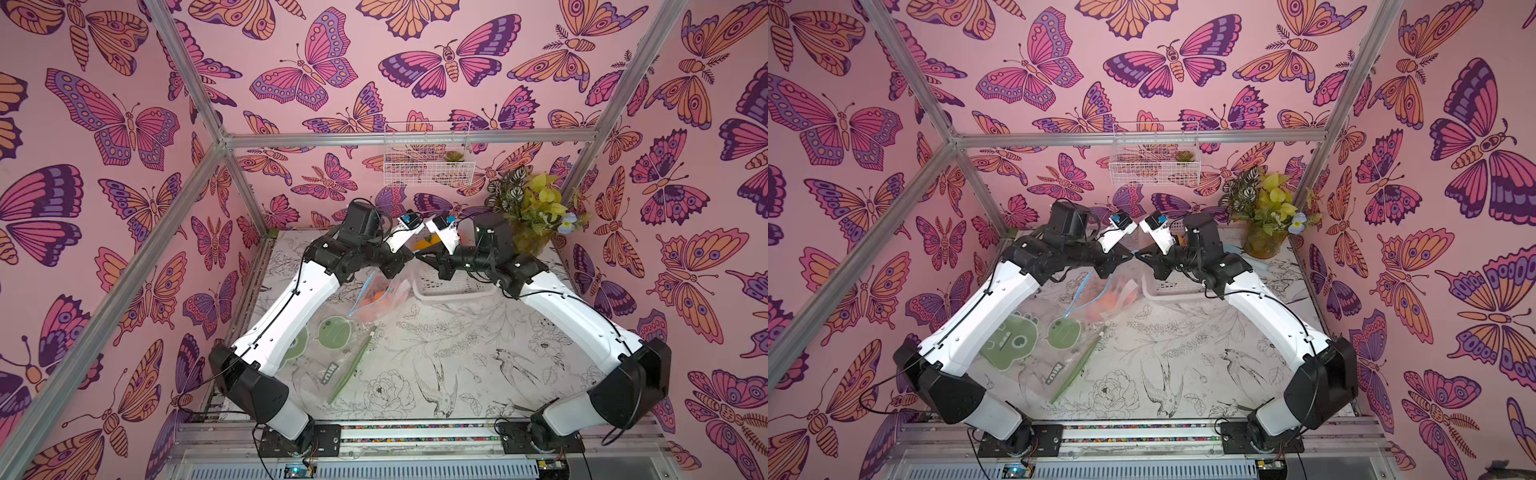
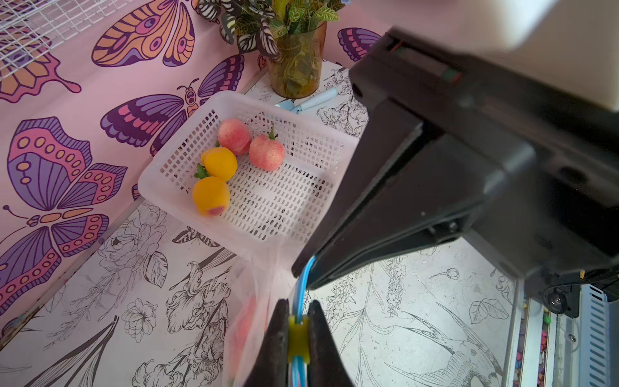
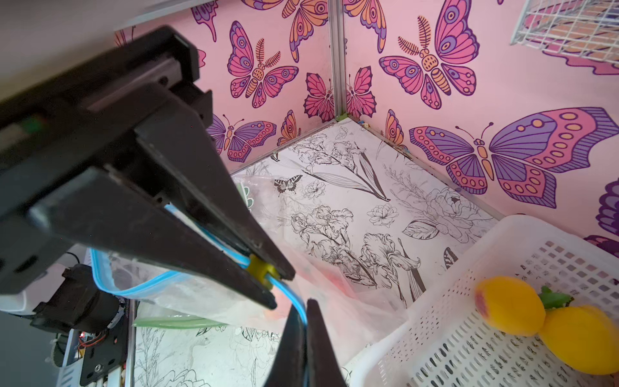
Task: Place the peach in a zip-top bag and seal the zipper
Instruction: Zip the zipper on the zipper food storage bag, then place the zipper food storage bag at the corner of the board.
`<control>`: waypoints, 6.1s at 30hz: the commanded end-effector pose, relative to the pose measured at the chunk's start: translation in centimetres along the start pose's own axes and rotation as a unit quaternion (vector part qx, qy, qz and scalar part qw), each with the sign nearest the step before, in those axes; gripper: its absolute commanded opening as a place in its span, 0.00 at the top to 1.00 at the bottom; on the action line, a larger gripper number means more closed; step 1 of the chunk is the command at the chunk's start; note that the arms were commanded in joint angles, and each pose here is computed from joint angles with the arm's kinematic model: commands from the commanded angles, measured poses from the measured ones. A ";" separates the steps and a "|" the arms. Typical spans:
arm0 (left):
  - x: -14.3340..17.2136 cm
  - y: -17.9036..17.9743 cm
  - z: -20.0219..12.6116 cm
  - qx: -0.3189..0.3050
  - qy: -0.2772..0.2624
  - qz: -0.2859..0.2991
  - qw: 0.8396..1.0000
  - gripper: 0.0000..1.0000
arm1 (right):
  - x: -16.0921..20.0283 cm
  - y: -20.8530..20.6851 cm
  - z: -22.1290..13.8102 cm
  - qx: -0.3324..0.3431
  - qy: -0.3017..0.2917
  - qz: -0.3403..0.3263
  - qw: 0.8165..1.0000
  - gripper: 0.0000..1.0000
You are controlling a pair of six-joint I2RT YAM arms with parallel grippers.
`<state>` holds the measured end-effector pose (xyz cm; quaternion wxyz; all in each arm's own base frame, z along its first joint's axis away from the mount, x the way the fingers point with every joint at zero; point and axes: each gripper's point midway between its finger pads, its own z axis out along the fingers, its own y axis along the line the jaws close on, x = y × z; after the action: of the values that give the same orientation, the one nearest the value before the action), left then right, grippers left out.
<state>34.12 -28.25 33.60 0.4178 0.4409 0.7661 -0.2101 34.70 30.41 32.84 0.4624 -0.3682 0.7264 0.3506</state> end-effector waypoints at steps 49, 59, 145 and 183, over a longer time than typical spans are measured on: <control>4.2 -0.4 -7.5 -0.093 0.026 -0.030 0.995 0.91 | -3.5 -9.8 -2.5 0.261 -0.091 0.081 0.958 1.00; 5.0 -1.2 -9.4 -0.101 0.017 -0.037 0.994 0.91 | -3.7 -10.6 -2.3 0.276 -0.090 0.092 0.952 1.00; 2.5 5.9 -3.2 -0.157 0.069 -0.089 0.981 1.00 | -2.7 -5.4 -0.6 0.177 -0.059 0.002 0.982 0.48; 13.3 31.1 -13.6 -0.549 0.079 -0.161 0.816 1.00 | 1.5 -4.9 -4.8 0.230 -0.052 0.021 0.971 0.35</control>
<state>50.39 4.28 32.00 0.4834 0.0269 0.8485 0.2134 36.95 23.47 32.19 0.5685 -0.2215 0.7681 0.1943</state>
